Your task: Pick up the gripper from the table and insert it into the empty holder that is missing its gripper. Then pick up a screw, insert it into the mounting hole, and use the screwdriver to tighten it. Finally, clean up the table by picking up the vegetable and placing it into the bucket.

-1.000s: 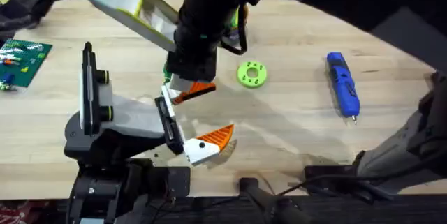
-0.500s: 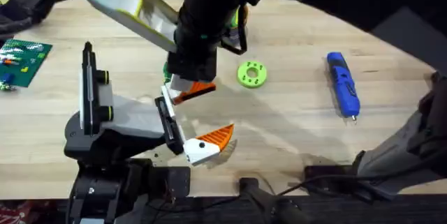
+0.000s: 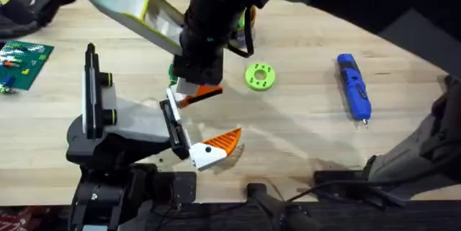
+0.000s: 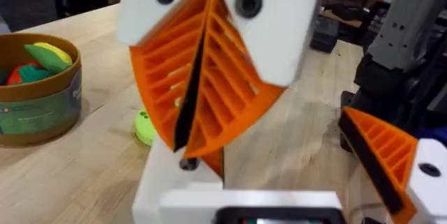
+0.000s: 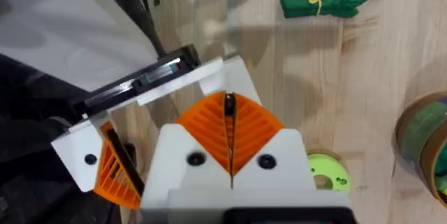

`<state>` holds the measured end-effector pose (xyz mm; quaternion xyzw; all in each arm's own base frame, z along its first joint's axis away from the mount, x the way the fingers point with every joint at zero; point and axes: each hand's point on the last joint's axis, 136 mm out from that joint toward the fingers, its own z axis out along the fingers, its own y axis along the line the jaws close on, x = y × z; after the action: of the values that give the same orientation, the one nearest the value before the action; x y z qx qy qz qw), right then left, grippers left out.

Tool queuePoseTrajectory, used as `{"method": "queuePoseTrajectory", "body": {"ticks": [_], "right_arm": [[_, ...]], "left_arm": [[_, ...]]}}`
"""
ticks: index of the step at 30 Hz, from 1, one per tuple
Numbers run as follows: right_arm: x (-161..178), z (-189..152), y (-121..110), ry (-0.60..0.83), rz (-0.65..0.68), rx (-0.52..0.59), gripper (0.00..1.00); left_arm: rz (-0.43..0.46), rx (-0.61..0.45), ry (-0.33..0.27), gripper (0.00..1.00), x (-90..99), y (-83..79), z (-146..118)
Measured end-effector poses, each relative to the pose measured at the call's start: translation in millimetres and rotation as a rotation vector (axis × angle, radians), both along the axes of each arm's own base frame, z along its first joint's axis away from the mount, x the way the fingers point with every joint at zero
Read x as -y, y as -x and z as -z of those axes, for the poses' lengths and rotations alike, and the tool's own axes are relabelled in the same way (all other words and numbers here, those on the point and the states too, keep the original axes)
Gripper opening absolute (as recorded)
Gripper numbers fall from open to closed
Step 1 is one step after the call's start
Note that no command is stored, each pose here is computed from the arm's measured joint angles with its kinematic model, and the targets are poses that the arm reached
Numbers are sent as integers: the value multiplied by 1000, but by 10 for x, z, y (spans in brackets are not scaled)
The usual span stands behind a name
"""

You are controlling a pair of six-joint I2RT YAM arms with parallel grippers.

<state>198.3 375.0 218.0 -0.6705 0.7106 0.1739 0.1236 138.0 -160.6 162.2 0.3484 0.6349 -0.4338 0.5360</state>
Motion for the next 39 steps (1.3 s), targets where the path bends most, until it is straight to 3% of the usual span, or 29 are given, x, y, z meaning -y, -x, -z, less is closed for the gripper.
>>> {"method": "queuePoseTrajectory", "body": {"ticks": [39], "right_arm": [[61, 78, 27, 27, -38, -3, 9]], "left_arm": [[0, -16, 6, 986, 0, 1, 1]]}}
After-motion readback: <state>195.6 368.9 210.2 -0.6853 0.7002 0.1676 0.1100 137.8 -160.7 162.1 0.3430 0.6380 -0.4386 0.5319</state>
